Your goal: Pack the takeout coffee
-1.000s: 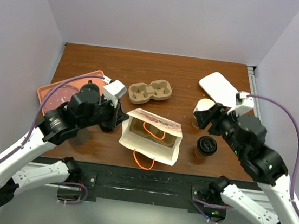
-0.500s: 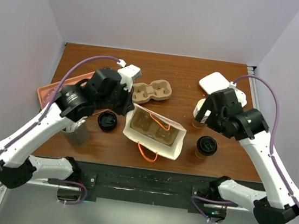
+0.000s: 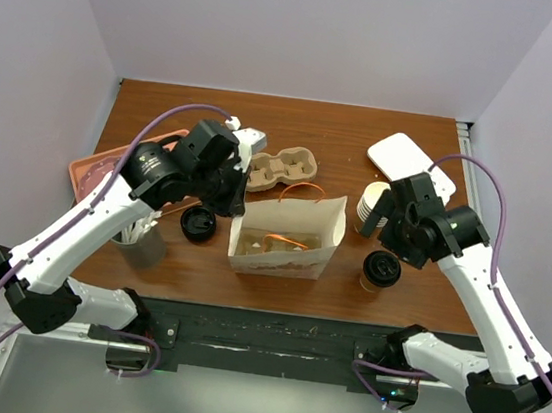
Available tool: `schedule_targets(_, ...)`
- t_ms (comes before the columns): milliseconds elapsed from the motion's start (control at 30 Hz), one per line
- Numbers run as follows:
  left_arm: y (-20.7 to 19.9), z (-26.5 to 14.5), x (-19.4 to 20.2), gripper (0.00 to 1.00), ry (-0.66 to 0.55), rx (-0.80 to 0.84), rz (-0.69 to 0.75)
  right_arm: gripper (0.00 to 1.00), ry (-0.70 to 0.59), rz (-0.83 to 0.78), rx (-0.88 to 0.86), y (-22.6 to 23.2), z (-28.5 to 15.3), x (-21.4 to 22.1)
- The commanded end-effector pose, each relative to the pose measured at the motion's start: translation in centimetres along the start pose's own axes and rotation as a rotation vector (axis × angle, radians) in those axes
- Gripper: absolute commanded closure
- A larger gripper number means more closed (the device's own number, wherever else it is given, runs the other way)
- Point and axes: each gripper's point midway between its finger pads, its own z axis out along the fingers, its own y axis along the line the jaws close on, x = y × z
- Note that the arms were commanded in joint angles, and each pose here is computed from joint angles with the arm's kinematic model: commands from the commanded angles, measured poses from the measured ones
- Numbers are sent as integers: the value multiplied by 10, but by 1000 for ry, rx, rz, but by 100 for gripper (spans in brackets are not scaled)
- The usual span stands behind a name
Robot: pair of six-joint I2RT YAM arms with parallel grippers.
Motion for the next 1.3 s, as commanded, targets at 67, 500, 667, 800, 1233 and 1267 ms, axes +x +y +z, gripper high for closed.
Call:
schedule_targets(67, -1, -3, -1, 70, -8, 28, -36, 6, -22, 101, 127, -31, 14, 12)
schedule_targets(500, 14, -40, -43, 15, -185, -87, -93, 6, -21, 92, 198, -42, 52, 24)
schedule_targets(667, 17, -51, -38, 0, -248, -80, -163, 6, -39, 98, 219, -42, 59, 21)
schedule_targets(800, 16, -55, -32, 0, -241, -64, -169, 6, -31, 96, 243, -43, 64, 21)
schedule_targets(1233, 33, -53, -19, 13, -247, -132, -175, 13, -25, 117, 247, -46, 78, 31)
schedule_targets(1267, 34, -54, -19, 14, -252, -134, -177, 13, -30, 121, 246, -46, 78, 30)
